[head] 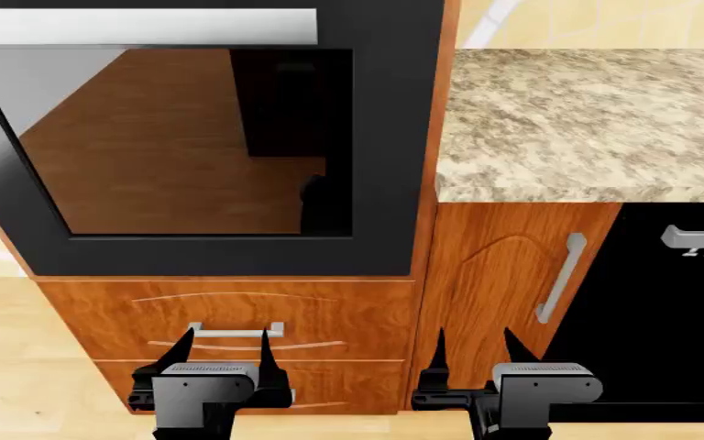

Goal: Preheat the oven by turning the temperature knob.

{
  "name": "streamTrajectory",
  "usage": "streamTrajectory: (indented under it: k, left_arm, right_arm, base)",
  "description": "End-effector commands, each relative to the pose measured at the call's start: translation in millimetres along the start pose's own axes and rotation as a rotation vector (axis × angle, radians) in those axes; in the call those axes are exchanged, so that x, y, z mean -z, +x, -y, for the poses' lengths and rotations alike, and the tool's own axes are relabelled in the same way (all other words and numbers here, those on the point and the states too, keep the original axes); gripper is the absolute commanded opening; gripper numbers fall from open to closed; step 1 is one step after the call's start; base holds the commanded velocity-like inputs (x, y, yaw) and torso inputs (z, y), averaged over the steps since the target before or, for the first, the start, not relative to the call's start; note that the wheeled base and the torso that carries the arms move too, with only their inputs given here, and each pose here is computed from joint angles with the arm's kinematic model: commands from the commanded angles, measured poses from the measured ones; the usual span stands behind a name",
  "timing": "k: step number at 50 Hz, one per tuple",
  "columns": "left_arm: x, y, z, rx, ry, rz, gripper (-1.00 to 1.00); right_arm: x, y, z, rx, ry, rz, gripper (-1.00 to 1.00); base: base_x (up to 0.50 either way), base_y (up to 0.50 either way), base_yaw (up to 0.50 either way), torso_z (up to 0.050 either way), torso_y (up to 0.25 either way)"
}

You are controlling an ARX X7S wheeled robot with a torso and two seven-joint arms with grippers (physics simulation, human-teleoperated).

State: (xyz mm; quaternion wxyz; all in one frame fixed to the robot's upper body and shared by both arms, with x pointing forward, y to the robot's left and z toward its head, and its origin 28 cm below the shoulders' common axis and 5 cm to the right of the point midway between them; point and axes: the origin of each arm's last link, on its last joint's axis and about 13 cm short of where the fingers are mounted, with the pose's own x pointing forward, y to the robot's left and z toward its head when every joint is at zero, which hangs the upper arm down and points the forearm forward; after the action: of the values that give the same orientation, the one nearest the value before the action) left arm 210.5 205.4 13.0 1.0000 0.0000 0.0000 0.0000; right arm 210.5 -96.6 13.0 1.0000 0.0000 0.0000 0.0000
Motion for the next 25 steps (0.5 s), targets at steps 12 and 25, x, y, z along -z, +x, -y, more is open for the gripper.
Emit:
streamTrajectory:
  k: [12,25]
  left_arm:
    - [2.0,-4.0,2.8,0.016,0.039,-0.002,1.00]
    - [-56.0,-11.5,5.0,-0.004,-0.004,0.234,1.00]
  right_arm:
    - [-1.9,-0.2,-1.0,0.037,-0.121,0.052,1.00]
    - [-46.4,-0.3,3.0,0.133,-0.222,0.173,1.00]
  base:
    - [0.00,0.00,0.00,0.000,0.000]
    - [0.00,0.00,0.00,0.000,0.000]
